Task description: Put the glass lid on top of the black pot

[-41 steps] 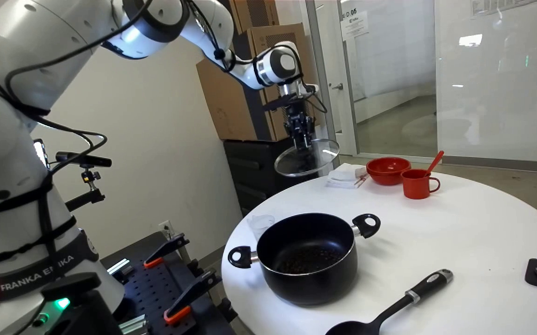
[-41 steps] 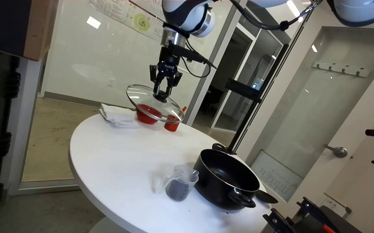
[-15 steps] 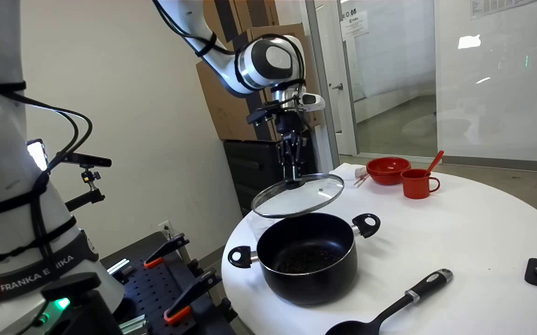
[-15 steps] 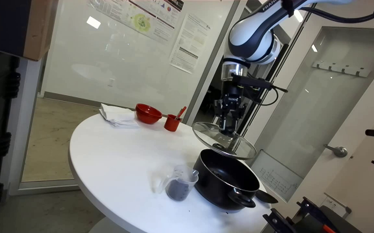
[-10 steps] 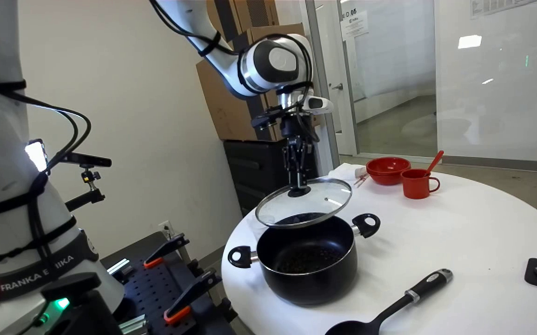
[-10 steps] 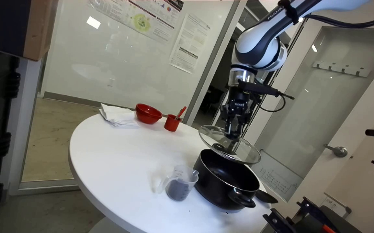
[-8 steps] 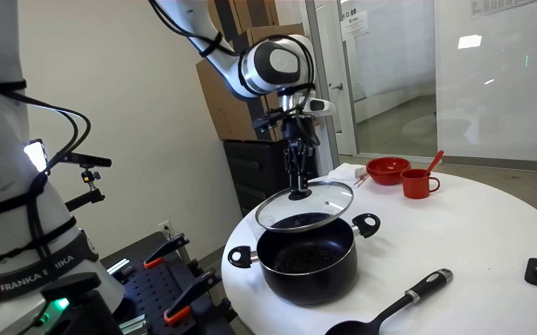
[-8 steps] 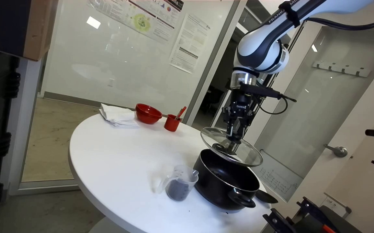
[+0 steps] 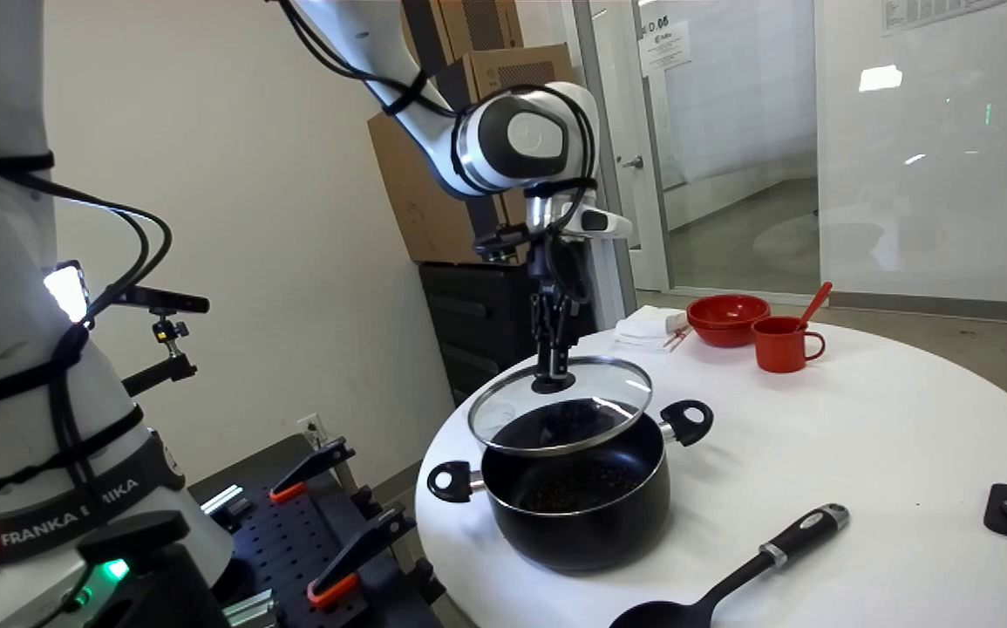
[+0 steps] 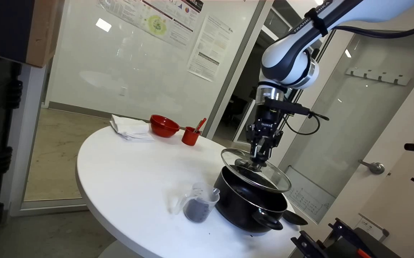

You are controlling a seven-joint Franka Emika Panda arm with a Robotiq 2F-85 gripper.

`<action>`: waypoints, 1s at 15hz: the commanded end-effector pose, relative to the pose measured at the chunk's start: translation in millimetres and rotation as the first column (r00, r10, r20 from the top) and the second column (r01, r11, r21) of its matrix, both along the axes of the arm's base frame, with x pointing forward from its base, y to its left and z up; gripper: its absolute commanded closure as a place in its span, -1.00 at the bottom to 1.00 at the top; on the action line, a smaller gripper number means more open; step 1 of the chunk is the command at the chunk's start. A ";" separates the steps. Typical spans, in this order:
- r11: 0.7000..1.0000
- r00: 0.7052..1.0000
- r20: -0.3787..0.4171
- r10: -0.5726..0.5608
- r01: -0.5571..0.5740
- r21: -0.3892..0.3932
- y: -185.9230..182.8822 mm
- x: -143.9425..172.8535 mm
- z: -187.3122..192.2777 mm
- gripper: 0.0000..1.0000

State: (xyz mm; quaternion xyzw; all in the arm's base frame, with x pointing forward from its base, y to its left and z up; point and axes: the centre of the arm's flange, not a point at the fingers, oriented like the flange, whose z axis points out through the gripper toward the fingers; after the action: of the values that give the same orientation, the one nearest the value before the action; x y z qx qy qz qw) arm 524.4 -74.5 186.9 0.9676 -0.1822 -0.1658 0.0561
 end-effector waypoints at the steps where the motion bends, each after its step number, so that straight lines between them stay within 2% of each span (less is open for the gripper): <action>1: 0.999 0.999 0.003 -0.051 0.051 0.018 -7.9 -4.8 -0.7 0.50; 7: 0.996 0.996 -0.027 -0.085 0.085 0.021 -18.6 -12.3 -17.2 0.50; 15: 0.998 0.997 -0.020 -0.069 0.069 -0.001 -28.5 -10.2 -32.0 0.50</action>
State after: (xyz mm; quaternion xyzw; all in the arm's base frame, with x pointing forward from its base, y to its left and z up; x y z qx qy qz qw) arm 512.8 -97.1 152.4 0.9580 -0.2112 -0.1870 0.0510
